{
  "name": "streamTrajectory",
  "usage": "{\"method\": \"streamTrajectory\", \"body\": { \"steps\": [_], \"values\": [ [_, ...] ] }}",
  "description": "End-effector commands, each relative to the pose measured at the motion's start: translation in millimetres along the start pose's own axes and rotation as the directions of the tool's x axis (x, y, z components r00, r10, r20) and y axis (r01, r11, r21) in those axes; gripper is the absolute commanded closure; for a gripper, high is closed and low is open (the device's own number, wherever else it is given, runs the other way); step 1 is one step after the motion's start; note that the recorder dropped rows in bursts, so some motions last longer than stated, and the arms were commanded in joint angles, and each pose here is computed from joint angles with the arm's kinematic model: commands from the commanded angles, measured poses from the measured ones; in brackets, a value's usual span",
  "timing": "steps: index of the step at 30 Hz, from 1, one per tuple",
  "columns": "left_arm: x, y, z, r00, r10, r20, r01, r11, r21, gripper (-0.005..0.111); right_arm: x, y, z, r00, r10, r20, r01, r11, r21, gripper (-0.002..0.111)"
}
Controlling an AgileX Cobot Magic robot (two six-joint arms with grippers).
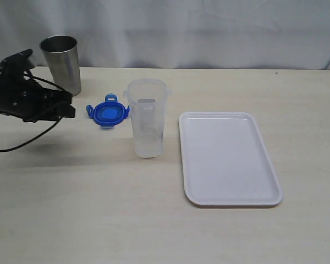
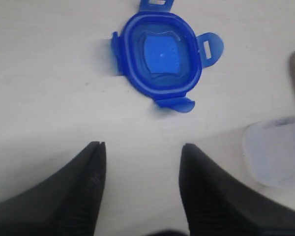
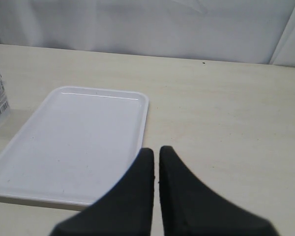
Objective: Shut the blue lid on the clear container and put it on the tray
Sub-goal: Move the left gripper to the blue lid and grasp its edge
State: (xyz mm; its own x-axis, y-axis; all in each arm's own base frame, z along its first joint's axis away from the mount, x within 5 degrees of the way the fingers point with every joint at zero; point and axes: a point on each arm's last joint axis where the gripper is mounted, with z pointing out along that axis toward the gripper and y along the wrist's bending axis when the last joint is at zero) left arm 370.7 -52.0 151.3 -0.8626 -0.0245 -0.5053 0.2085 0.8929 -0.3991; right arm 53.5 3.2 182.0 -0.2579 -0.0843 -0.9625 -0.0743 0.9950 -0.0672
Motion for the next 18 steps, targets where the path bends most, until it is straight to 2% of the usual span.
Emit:
{"method": "streamTrajectory", "body": {
  "steps": [1,4,10,13,17,18],
  "values": [
    [-6,-11.5,28,0.998,0.053,0.04,-0.05,0.997,-0.063,0.063,0,0,0,1.0,0.008,0.007,-0.008,1.0,0.003,0.104],
    [-7,-13.0,44,0.995,0.071,0.063,-0.062,0.99,-0.125,0.063,0,0,0,1.0,0.008,0.007,-0.008,1.0,0.003,0.104],
    [-17,-26.6,73,0.989,0.115,0.096,-0.099,0.983,-0.157,0.063,0,0,0,1.0,0.008,0.007,-0.008,1.0,0.003,0.104],
    [-17,-25.0,85,0.981,0.141,0.137,-0.103,0.962,-0.253,0.063,0,0,0,1.0,0.008,0.007,-0.008,1.0,0.003,0.104],
    [-17,-23.0,85,0.979,0.144,0.142,-0.102,0.958,-0.269,0.063,0,0,0,1.0,0.008,0.007,-0.008,1.0,0.003,0.104],
    [-17,-20.8,87,0.981,0.119,0.154,-0.072,0.957,-0.28,0.063,0,0,0,1.0,0.008,0.007,-0.008,1.0,0.003,0.104]
  ]
}}
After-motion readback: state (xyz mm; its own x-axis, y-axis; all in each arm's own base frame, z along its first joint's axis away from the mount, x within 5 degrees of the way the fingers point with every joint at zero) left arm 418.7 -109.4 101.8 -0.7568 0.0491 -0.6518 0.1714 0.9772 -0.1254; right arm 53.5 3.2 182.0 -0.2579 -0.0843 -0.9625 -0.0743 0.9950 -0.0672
